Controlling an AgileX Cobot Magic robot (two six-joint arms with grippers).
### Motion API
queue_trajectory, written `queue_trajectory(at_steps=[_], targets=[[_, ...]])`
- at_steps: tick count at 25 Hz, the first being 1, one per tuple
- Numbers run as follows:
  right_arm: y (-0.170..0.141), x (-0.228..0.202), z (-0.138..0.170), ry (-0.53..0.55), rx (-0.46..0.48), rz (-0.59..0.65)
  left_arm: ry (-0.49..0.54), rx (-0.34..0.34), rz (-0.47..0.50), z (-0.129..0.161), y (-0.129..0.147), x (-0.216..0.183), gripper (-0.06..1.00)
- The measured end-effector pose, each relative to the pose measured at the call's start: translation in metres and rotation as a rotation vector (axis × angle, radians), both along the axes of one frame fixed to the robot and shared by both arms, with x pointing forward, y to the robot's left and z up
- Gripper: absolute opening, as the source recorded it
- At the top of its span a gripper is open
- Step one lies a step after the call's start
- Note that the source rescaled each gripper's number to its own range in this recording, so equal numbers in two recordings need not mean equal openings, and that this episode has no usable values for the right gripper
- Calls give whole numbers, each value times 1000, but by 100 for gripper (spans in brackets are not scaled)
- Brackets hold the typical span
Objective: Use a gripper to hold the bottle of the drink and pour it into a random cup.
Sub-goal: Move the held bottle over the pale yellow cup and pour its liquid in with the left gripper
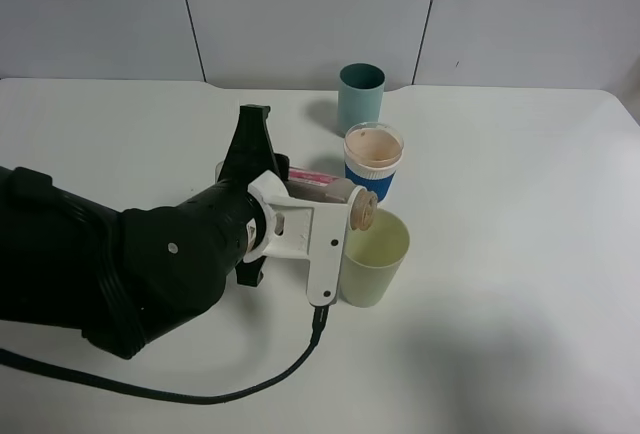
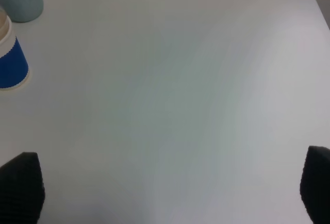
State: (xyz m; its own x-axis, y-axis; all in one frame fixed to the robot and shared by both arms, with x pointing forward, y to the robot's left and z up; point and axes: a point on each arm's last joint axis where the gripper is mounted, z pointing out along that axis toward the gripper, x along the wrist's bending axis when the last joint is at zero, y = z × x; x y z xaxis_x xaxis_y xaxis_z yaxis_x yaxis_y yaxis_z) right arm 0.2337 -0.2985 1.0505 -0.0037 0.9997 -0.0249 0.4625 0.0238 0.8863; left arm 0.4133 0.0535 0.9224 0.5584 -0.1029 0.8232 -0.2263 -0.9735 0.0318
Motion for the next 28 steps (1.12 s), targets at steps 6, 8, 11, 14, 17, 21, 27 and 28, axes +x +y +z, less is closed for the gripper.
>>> queue_trajectory(at_steps=[6, 8, 11, 14, 17, 21, 27, 28], targets=[[0, 0, 0, 0, 0, 0, -36, 37, 16, 0, 6, 1, 5], [0, 0, 0, 0, 0, 0, -35, 40, 16, -1, 6, 1, 5], [0, 0, 0, 0, 0, 0, -34, 41, 16, -1, 7, 1, 5], [0, 0, 0, 0, 0, 0, -35, 41, 16, -1, 7, 1, 5], [0, 0, 0, 0, 0, 0, -43, 44, 20, -1, 7, 1, 5], [0, 0, 0, 0, 0, 0, -52, 54, 19, 0, 7, 1, 5], [0, 0, 0, 0, 0, 0, -83, 65, 38, 2, 9, 3, 5], [0, 0, 0, 0, 0, 0, -84, 65, 38, 2, 9, 3, 5]])
